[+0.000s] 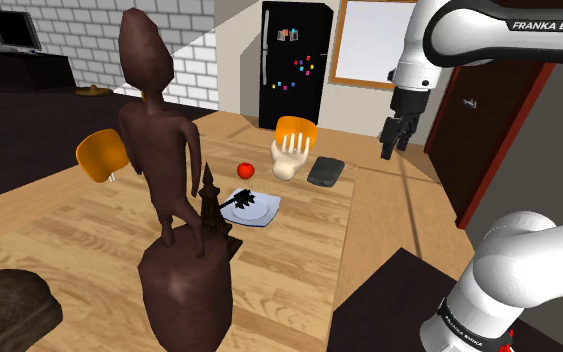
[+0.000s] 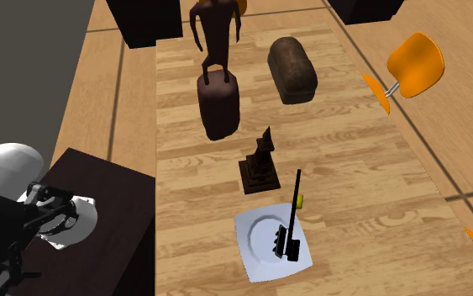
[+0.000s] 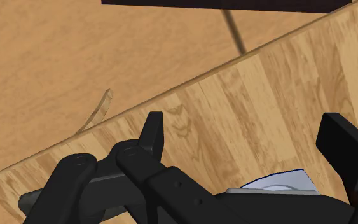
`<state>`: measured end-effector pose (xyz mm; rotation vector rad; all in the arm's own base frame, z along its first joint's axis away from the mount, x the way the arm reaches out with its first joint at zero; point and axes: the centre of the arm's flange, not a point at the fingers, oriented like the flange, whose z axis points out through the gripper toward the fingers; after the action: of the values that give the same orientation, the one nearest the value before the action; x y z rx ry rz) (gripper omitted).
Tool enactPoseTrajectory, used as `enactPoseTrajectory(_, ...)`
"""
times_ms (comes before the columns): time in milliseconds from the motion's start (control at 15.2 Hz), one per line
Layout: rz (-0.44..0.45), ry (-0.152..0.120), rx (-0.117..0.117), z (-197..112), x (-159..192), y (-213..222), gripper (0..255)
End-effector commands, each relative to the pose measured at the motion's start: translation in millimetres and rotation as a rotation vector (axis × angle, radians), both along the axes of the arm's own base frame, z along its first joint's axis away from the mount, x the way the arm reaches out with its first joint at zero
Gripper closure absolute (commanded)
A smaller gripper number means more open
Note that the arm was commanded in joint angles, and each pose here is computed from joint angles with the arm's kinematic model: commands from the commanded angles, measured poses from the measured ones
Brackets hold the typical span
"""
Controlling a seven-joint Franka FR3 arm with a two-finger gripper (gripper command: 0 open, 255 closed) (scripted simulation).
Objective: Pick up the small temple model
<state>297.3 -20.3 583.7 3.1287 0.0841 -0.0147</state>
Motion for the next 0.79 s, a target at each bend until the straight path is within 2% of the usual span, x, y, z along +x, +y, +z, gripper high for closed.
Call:
enactPoseTrajectory(0, 0.000, 0.000, 0.000, 0, 0, 0, 0)
enactPoseTrajectory(726, -0.250, -0.096, -0.052, -26, 23, 147, 0)
